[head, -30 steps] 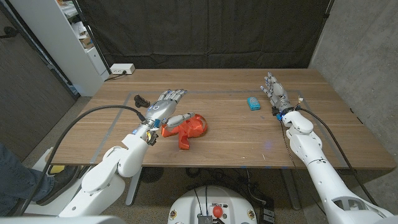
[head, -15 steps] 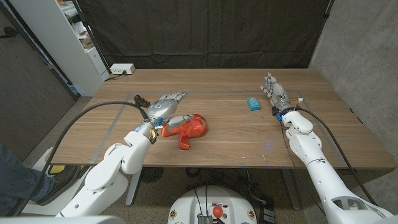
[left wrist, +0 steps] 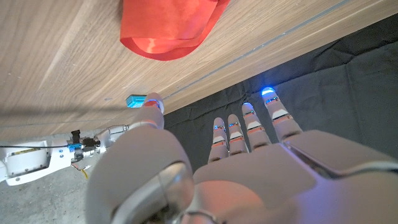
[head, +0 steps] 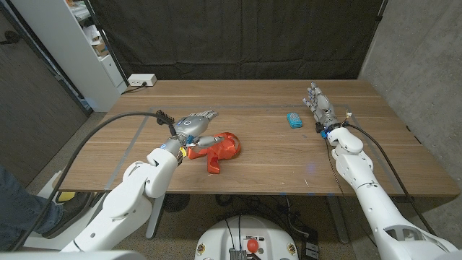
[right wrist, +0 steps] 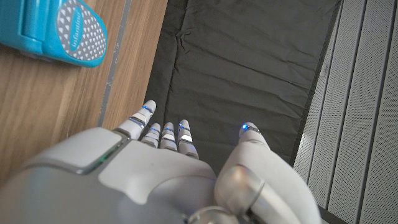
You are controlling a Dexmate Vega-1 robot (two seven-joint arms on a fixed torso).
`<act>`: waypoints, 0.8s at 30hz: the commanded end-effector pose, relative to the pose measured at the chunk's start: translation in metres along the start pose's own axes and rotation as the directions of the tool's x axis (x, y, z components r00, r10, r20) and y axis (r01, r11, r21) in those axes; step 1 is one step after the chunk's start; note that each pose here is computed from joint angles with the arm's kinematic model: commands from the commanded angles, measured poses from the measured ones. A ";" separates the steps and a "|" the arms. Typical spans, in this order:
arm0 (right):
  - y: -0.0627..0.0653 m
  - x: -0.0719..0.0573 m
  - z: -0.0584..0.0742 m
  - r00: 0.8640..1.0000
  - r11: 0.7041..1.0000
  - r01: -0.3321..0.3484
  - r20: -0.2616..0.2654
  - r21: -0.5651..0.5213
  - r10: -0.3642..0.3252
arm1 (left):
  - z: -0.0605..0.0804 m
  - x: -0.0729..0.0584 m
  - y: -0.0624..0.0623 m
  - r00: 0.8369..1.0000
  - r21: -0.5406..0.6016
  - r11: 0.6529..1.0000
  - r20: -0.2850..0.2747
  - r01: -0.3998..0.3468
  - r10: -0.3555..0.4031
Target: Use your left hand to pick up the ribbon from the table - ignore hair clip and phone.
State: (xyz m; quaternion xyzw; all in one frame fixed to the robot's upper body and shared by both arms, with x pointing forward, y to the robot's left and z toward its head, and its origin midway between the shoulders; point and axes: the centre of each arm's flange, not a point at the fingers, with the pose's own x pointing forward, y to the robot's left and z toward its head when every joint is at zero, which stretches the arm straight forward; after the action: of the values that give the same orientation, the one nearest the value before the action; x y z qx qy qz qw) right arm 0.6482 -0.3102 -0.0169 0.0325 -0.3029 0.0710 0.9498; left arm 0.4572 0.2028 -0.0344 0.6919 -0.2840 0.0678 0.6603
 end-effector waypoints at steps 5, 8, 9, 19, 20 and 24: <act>-0.001 0.005 0.004 1.000 1.000 -0.001 0.011 0.000 0.001 | 0.013 0.007 -0.004 0.996 0.127 0.988 -0.027 0.089 -0.086; -0.001 0.005 0.003 1.000 1.000 -0.002 0.010 0.001 0.002 | 0.016 0.009 -0.006 0.993 0.141 0.983 -0.027 0.118 -0.115; 0.000 0.005 0.003 1.000 1.000 -0.004 0.009 0.001 0.004 | 0.017 0.009 -0.007 0.993 0.146 0.982 -0.027 0.120 -0.118; 0.001 0.007 0.001 1.000 1.000 -0.009 0.006 0.005 0.009 | 0.026 0.011 -0.015 0.990 0.207 0.968 -0.042 0.143 -0.138; 0.001 0.007 0.001 1.000 1.000 -0.010 0.006 0.005 0.010 | 0.027 0.011 -0.015 0.990 0.210 0.967 -0.042 0.143 -0.137; 0.001 0.007 0.001 1.000 1.000 -0.011 0.007 0.006 0.011 | 0.031 0.011 -0.018 0.990 0.233 0.963 -0.048 0.137 -0.129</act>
State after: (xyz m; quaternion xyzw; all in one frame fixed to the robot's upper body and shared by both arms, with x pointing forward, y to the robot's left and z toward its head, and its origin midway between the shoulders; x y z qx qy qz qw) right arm 0.6519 -0.3098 -0.0119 0.0325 -0.3061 0.0740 0.9486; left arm 0.4638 0.1793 -0.0416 0.7626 -0.2272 0.0591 0.6028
